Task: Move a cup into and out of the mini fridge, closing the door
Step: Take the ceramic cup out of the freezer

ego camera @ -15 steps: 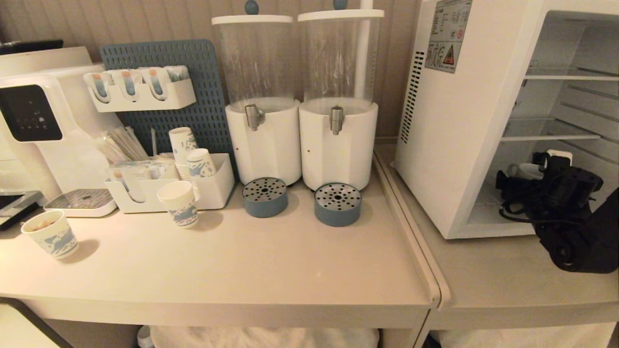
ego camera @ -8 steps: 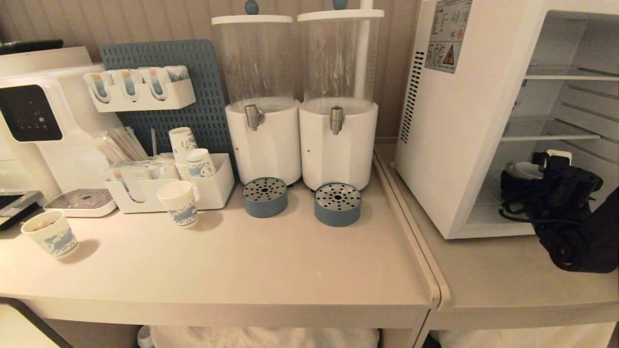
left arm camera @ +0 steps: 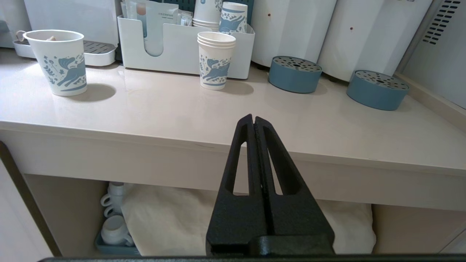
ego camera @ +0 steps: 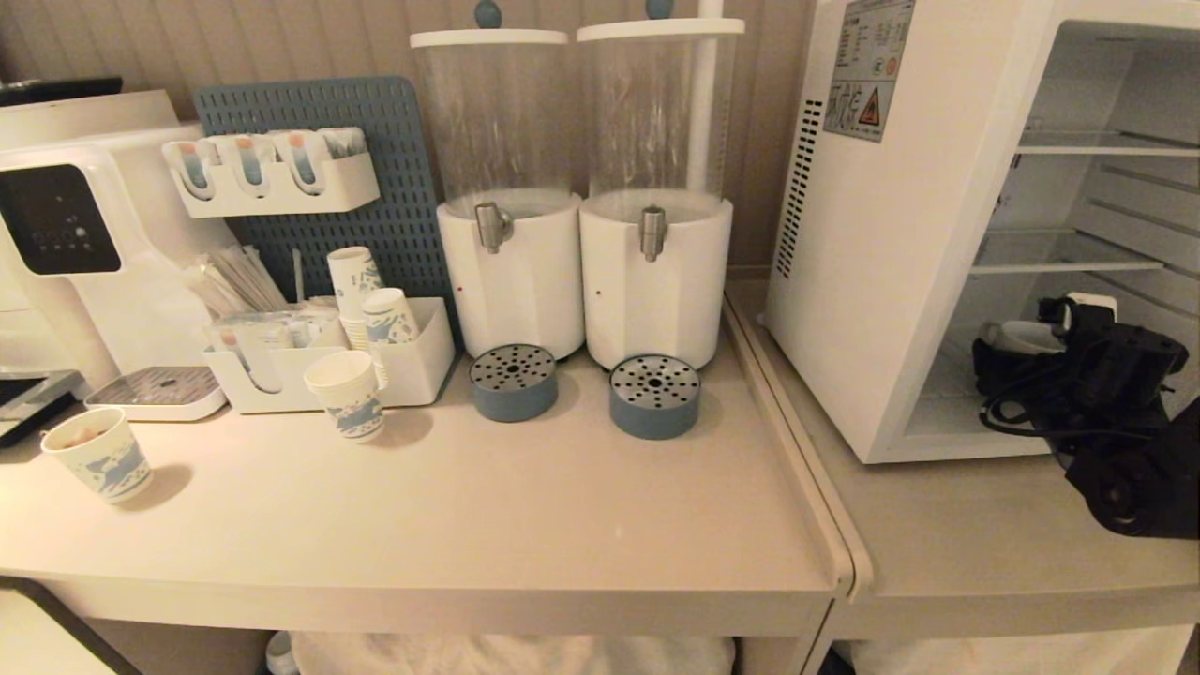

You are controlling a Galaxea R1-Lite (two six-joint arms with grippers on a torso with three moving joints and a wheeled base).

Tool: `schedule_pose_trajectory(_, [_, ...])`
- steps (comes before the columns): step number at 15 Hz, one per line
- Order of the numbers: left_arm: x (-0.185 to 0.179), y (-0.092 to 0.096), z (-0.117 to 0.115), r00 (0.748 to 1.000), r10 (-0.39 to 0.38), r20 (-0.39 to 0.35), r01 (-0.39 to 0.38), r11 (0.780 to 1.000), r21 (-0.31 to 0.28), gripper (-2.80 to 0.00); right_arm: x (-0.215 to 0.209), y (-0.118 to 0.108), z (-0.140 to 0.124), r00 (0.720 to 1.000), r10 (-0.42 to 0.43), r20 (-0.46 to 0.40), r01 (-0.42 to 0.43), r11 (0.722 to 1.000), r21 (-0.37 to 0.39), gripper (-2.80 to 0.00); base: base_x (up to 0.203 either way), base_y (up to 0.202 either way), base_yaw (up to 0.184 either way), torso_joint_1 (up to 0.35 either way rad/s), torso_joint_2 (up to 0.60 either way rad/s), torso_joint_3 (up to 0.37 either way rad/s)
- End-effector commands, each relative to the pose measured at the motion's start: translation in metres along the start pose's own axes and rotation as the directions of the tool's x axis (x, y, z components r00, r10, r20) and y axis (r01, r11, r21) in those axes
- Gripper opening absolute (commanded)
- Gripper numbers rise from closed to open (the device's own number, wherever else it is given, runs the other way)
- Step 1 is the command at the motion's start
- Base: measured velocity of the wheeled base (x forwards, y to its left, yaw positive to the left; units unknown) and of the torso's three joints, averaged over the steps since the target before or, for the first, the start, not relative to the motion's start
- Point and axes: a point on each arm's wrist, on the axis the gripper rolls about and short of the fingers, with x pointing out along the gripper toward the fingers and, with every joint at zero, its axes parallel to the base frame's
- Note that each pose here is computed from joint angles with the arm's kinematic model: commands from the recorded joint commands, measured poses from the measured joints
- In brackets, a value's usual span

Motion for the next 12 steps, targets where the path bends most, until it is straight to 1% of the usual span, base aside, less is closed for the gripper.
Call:
schedule_pose_trajectory(1, [0.002,0.002,-0.011,0.999,0.005,-0.035,-0.005,1.0,-0.002,-2.8,-0.015,-0.004,0.018,0.999,0.003,0.042,-0.003,1.0,0.012,-2.8,0.0,0.0,0.0,0.0,0.0,0.0])
schedule_pose_trajectory(5, [0.002,0.002,-0.011,0.999,0.005,-0.035,-0.005,1.0,-0.002,-2.8,-0.057,-0.013,0.038,0.998,0.031,0.058,-0.032,0.999,0.017,-2.8,0.0,0.0,0.0,0.0,0.0,0.0])
schedule_pose_trajectory(9, [0.001,0.002,-0.011,0.999,0.003,-0.034,-0.003,1.0,0.001,-2.8,-0.117,-0.023,0.071,0.991,0.075,0.114,-0.079,0.996,0.032,-2.8,0.0,0.0,0.0,0.0,0.0,0.0])
schedule_pose_trajectory(12, [0.001,0.002,-0.011,0.999,0.005,-0.034,-0.005,1.0,0.001,-2.8,-0.168,-0.033,0.096,0.984,0.127,0.126,-0.136,0.988,0.067,-2.8,0.0,0.0,0.0,0.0,0.0,0.0])
